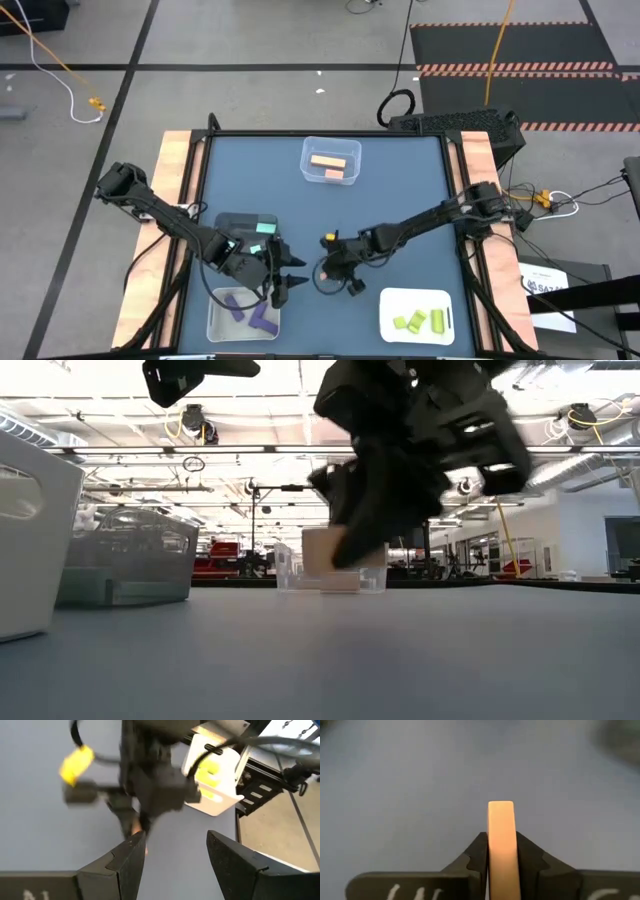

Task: Sort & place blocks by color
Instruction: Put the orange blocks into the transparent bin, then return to Home Position

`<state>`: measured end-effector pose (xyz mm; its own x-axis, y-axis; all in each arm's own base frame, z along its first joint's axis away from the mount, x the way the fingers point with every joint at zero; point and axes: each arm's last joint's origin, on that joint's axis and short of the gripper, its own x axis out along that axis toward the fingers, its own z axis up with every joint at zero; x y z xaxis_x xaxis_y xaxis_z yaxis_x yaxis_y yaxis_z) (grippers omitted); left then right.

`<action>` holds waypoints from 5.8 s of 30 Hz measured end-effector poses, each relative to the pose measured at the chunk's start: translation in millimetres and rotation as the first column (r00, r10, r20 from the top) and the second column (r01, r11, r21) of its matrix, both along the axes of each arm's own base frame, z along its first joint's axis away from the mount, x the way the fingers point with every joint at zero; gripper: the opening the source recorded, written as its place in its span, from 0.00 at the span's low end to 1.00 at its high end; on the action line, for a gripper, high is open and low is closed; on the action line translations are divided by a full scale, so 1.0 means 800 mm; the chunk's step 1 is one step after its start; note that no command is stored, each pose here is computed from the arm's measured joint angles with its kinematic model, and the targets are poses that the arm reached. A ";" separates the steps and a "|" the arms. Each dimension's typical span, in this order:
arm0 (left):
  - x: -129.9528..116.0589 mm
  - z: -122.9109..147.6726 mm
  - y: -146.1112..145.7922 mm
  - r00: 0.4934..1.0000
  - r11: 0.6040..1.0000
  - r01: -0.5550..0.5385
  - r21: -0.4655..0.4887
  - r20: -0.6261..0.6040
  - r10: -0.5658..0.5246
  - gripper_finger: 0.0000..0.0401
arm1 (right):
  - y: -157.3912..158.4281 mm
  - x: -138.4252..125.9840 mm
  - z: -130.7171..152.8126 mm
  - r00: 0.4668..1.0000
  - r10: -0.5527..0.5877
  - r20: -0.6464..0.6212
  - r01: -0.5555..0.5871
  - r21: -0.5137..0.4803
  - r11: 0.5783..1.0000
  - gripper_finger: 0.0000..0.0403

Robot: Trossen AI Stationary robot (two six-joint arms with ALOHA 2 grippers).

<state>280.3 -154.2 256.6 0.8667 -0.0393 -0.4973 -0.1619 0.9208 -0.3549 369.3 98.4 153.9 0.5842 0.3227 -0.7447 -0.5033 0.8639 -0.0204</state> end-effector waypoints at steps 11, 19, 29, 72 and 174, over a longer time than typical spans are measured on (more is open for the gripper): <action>0.008 0.000 0.015 0.998 0.998 -0.056 0.031 0.010 0.056 0.53 | -0.081 -0.028 0.115 0.941 -0.185 0.284 0.241 -0.175 0.955 0.11; 0.015 0.001 0.032 0.992 0.989 -0.124 0.080 0.025 0.122 0.53 | -0.117 -0.067 0.163 0.688 -0.250 0.681 0.356 -0.017 0.934 0.11; 0.026 0.001 0.059 0.980 0.977 -0.197 0.079 0.028 0.195 0.53 | -0.125 -0.117 0.140 0.381 -0.357 0.853 0.260 0.271 0.927 0.11; 0.038 0.001 0.101 0.954 0.950 -0.300 0.083 0.024 0.299 0.53 | -0.303 -0.094 0.006 0.363 -0.809 0.463 0.769 0.342 0.540 0.37; -0.187 -0.131 0.162 0.933 0.952 -0.091 0.294 0.359 -0.022 0.53 | -0.235 -0.263 0.005 0.254 -0.817 0.518 0.815 0.341 0.469 0.66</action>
